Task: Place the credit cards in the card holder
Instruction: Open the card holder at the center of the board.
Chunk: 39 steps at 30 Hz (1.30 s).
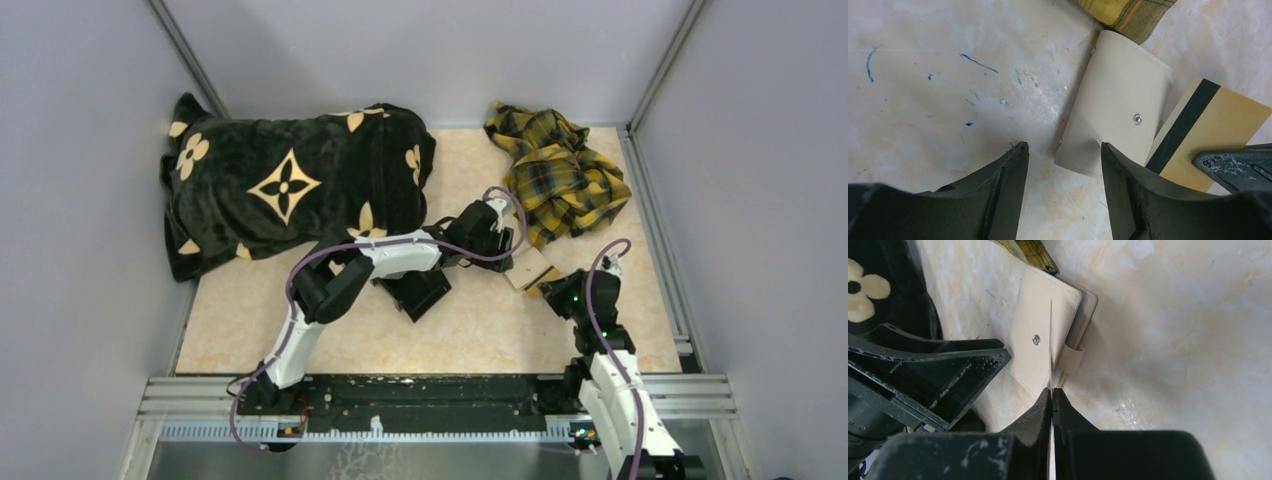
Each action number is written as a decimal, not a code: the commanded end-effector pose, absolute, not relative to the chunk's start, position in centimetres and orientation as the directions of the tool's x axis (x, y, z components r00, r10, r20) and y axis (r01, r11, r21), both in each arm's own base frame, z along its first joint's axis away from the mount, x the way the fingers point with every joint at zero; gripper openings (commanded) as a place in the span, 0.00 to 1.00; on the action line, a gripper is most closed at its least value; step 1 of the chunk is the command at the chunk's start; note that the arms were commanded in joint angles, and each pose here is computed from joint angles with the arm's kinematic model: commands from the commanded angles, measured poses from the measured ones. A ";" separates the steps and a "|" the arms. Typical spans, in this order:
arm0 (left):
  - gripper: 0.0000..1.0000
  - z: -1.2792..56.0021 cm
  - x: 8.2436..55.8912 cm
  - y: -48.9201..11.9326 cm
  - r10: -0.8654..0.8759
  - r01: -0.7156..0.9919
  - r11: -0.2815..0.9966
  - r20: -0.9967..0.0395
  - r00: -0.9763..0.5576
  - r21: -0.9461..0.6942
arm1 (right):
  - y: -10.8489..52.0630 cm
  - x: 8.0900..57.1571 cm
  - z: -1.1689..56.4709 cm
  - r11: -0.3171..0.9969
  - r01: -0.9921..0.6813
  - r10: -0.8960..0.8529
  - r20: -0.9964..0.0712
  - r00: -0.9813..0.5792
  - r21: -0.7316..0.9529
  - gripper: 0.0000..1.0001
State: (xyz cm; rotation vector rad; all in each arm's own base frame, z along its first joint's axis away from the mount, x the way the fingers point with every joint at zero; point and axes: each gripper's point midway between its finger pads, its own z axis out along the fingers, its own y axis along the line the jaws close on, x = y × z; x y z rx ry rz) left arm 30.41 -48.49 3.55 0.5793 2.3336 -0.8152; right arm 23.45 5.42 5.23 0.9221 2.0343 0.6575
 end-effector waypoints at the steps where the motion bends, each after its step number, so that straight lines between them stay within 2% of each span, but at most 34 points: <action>1: 0.62 -2.7 25.6 -44.7 0.346 0.535 0.773 -0.480 -0.806 -0.341 | 5.4 24.3 6.3 0.588 0.335 0.797 -0.458 -0.394 0.736 0.00; 8: 0.62 -3.0 25.2 -43.8 0.346 0.523 0.794 -0.477 -0.808 -0.309 | 5.1 24.2 6.4 0.578 0.341 0.807 -0.458 -0.372 0.742 0.00; 26: 0.66 2.7 31.2 -45.8 0.279 0.563 0.789 -0.673 -0.685 -0.246 | 4.8 23.9 5.3 0.536 0.376 0.838 -0.424 -0.343 0.755 0.00; 39: 0.66 3.2 35.0 -46.9 0.241 0.587 0.766 -0.731 -0.638 -0.260 | 4.5 24.3 4.8 0.502 0.389 0.860 -0.397 -0.320 0.773 0.00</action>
